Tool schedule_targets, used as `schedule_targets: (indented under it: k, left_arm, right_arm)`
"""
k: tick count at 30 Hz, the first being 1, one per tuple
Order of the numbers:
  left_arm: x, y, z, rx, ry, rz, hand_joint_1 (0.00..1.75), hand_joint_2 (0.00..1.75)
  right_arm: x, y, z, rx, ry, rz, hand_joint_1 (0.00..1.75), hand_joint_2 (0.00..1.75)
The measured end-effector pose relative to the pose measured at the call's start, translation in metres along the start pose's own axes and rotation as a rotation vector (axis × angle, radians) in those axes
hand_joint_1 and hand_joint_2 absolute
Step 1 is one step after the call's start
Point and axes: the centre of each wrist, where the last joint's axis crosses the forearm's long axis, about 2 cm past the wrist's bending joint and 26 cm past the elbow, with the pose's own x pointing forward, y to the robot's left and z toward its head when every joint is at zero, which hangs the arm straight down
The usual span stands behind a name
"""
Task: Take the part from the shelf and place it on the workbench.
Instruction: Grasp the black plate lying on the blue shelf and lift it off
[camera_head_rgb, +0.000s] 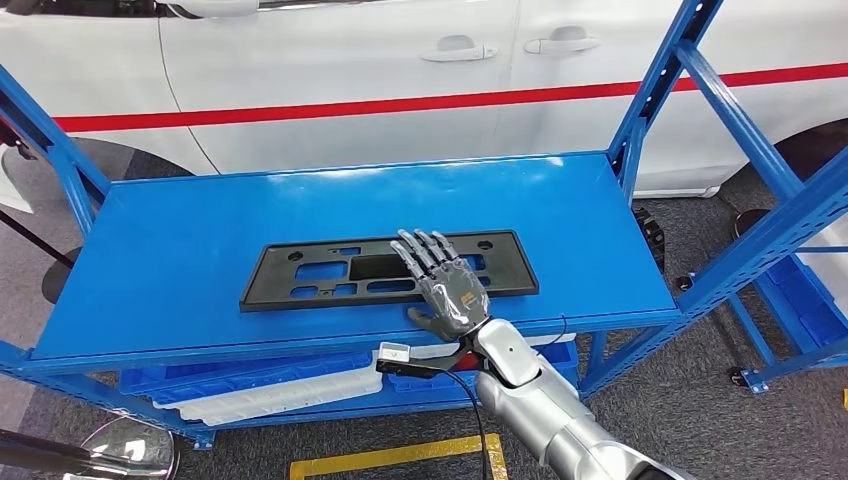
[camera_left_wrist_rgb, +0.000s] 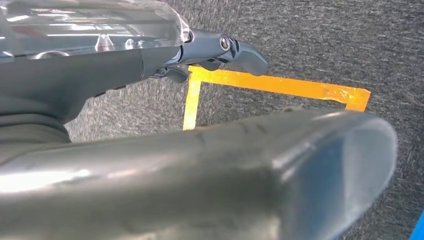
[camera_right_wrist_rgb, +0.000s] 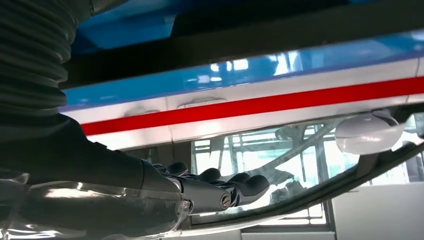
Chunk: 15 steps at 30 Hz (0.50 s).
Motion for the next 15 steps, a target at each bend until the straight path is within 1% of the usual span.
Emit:
schedule_targets:
  k: [7,11,15]
  left_arm:
    - [0.0,0.001,0.0,0.0,-0.001,-0.01,0.0,0.0]
    - [0.0,0.002,0.0,0.002,-0.004,-0.011,0.0,0.0]
    - [0.001,0.002,0.0,0.004,-0.005,-0.011,0.0,0.0]
  right_arm:
    - [0.011,0.007,-0.002,0.042,-0.041,0.119,0.0,1.75]
    - [0.008,0.009,-0.01,0.062,-0.051,0.176,0.0,1.75]
    - [0.007,0.01,-0.014,0.076,-0.055,0.192,0.0,1.75]
